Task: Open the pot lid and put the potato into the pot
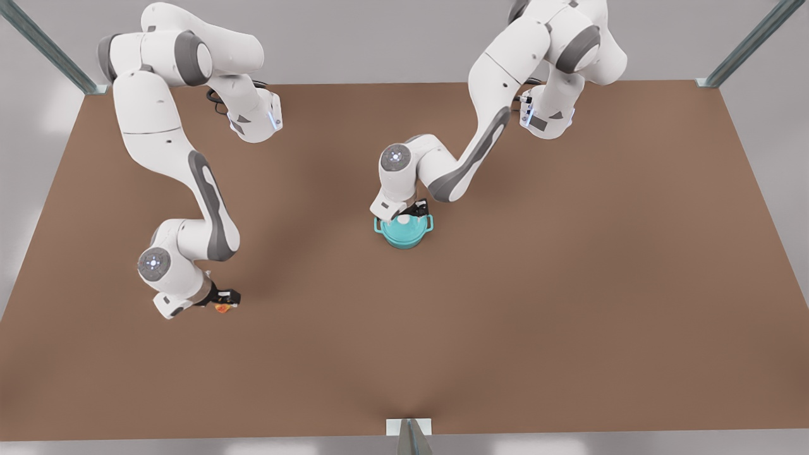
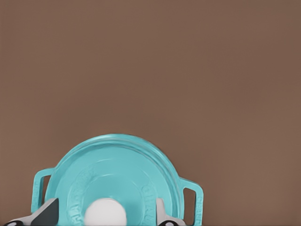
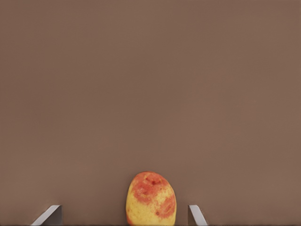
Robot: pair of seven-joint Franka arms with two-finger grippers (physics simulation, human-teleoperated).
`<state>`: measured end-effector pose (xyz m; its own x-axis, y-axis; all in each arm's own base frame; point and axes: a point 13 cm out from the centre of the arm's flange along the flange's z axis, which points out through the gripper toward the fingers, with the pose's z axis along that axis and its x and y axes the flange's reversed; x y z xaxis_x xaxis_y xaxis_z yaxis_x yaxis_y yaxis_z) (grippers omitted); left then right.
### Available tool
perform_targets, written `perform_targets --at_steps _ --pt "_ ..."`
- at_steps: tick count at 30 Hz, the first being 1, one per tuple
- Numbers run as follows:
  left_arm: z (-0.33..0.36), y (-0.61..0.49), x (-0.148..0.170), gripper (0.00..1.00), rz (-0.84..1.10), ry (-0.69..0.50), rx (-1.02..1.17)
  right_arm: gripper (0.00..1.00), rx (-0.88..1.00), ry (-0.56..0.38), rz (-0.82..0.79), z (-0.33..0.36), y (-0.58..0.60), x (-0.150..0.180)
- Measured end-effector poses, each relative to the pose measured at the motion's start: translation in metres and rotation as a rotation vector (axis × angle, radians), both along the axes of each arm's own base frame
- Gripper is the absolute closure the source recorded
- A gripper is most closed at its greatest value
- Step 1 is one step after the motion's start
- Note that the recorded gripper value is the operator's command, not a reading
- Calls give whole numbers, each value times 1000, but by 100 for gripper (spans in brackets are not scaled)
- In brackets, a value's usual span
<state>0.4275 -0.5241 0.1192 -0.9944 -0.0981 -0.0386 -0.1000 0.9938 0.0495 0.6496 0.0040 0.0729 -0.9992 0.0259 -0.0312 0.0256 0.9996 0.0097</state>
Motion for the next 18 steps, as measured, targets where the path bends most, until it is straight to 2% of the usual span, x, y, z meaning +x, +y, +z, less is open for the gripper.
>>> perform_targets --at_steps 5,7,9,11,16,18 --pt "-14 2 0 0 32 -5 10 0 -6 -58 -5 -8 -6 1" --pt "-15 1 -1 21 43 -8 10 0 -9 -80 -8 -5 -10 6" --pt "-14 1 0 50 55 -12 9 1 -10 -91 -8 -6 -11 8" --pt "-13 2 0 60 66 -16 12 1 -10 -95 -8 -9 -12 8" --pt "3 2 11 61 93 -37 10 2 -11 -84 -6 -23 -12 1" --pt "18 8 36 61 126 -69 2 3 -11 -81 -5 -25 -12 -1"
